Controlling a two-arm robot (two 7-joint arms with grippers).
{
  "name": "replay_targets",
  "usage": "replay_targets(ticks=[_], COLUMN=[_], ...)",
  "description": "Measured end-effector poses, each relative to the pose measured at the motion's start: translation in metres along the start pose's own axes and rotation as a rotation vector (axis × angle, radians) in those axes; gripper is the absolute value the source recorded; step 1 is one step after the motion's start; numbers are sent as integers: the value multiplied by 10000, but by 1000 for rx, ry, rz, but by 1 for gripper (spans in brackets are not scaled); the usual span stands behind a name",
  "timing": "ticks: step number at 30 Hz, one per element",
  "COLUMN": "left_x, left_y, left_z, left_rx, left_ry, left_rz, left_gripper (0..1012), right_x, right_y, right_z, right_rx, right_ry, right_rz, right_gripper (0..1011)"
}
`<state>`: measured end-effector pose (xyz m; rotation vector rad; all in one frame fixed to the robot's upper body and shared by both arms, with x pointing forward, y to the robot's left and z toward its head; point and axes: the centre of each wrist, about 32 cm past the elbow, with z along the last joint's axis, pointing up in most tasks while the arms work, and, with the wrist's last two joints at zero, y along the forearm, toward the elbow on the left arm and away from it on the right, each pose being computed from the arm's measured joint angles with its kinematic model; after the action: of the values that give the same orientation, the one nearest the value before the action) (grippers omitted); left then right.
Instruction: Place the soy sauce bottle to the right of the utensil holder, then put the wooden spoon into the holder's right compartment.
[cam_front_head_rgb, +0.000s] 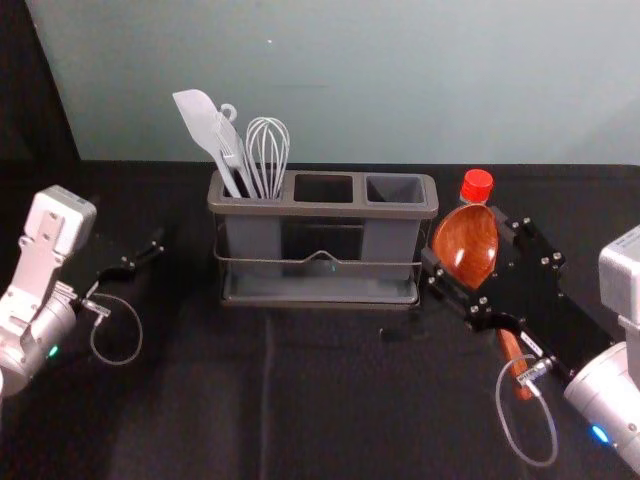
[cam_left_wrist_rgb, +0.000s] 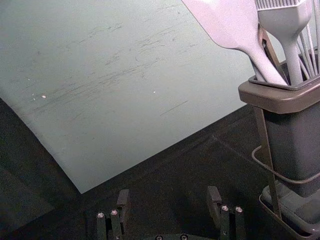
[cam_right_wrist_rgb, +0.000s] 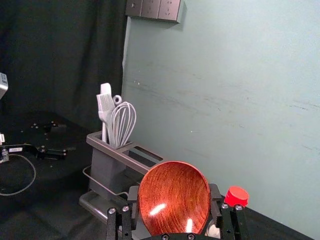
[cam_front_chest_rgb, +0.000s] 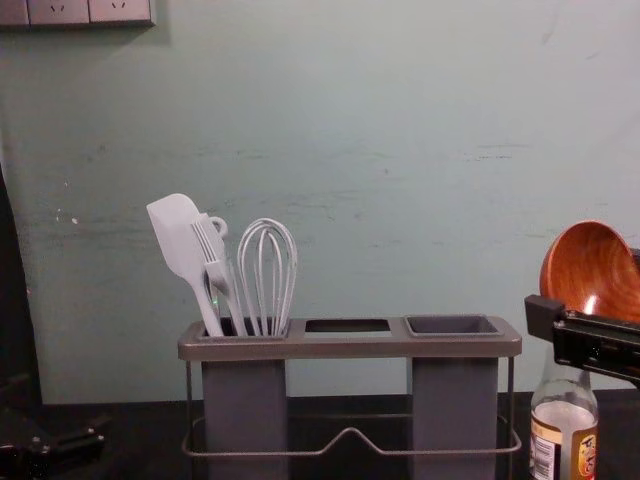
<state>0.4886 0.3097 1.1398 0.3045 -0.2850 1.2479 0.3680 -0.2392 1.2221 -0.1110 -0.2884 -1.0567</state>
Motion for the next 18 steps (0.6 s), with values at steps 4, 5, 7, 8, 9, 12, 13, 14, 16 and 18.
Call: replay_targets(ticks=[4,5,7,8,9,12,13,14,16,18], left_x=[0,0,0,0,0,0,0,0,0,0], left_y=[0,0,0,0,0,0,0,0,0,0], left_z=[0,0,0,0,0,0,0,0,0,0], left_rx=[0,0,0,0,0,0,0,0,0,0], left_ry=[0,0,0,0,0,0,0,0,0,0], left_rz=[0,0,0,0,0,0,0,0,0,0], left_gripper=[1000,1000,1000,1000,1000,1000,1000,1000,1000,1000], right_x=[29,41,76,90,122,176,209,223,267,294], right_y=[49,73,160,196,278,418,516,564,708,787], right_z=[21,30,66,81,113,167,187,198,231,240], right_rx=[16,26,58,70,98,144,172,185,226,246], right_ry=[-15,-20,-36,-40,-46,-58,-62,-65,-70,-70], right_rz=[2,2,3,5,8,11,13,16,19,21], right_gripper=[838,838,838,837,837,838,838,838,837,837])
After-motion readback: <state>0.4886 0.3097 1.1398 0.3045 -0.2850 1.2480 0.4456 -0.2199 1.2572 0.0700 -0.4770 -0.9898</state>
